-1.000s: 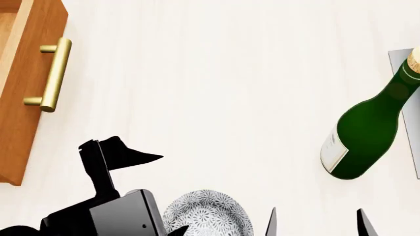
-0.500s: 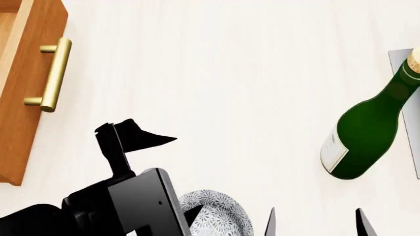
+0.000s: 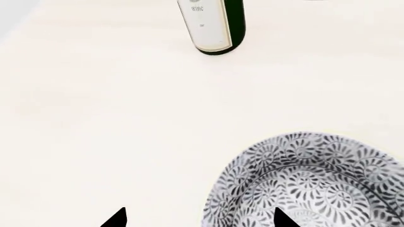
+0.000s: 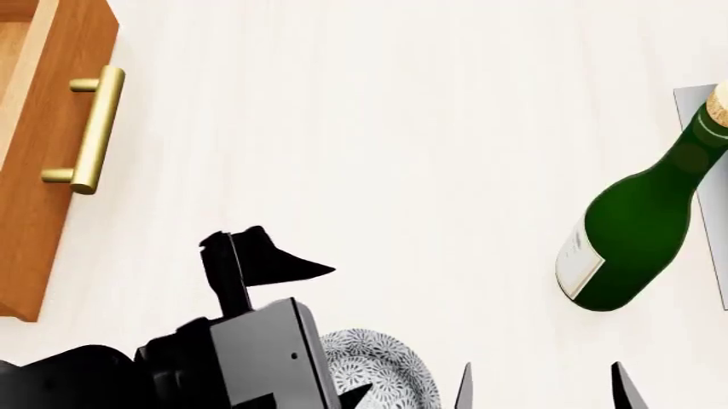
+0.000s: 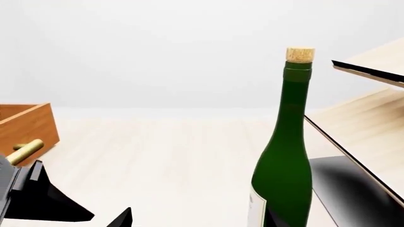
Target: Put the bowl on top of the cabinet.
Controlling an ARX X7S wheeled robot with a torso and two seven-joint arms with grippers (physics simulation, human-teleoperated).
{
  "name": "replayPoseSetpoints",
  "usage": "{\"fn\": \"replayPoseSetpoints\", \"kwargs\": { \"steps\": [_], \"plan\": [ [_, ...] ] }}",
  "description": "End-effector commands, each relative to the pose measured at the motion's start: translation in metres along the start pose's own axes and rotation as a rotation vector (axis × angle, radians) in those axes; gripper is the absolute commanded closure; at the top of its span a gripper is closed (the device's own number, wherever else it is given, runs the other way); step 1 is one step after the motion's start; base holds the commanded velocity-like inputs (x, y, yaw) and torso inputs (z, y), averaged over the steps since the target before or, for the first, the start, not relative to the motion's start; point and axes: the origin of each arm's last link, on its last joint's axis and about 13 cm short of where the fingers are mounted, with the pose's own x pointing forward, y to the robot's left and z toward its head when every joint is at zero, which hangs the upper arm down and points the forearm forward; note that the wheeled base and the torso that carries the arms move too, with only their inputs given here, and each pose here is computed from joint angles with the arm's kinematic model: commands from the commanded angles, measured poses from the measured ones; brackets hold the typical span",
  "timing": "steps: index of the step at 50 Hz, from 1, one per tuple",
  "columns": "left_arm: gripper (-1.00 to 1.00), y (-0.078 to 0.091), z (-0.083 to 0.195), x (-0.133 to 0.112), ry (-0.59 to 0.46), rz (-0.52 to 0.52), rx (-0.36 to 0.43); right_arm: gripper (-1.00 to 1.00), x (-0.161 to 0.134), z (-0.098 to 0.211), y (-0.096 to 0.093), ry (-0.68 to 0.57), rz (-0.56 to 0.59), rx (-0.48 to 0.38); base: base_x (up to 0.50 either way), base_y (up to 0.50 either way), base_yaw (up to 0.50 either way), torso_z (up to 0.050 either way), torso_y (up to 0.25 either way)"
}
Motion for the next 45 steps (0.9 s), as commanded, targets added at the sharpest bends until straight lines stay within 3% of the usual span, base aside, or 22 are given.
{"fn": "replayPoseSetpoints", "kwargs": {
  "steps": [1, 32, 33, 45],
  "plan": [
    [-1.0, 0.007, -0.003, 0.01, 0.007, -0.028, -0.004, -1.0, 0.0, 0.002, -0.002, -0.022, 0.001, -0.017, 0.0, 0.0, 0.0, 0.0, -0.015],
    [-1.0, -0.01, -0.026, 0.029, 0.048, -0.172, -0.012, -1.0, -0.001, 0.003, -0.001, -0.025, 0.007, -0.017, 0.0, 0.0, 0.0, 0.0, -0.002],
    [1.0, -0.011, -0.027, 0.03, 0.045, -0.167, -0.007, -1.0, -0.001, 0.003, -0.001, -0.025, 0.007, -0.017, 0.0, 0.0, 0.0, 0.0, -0.009],
    [1.0, -0.004, -0.03, 0.029, 0.05, -0.118, 0.0, -1.0, 0.0, 0.003, -0.002, -0.026, 0.007, -0.016, 0.0, 0.0, 0.0, 0.0, -0.006]
  ]
}}
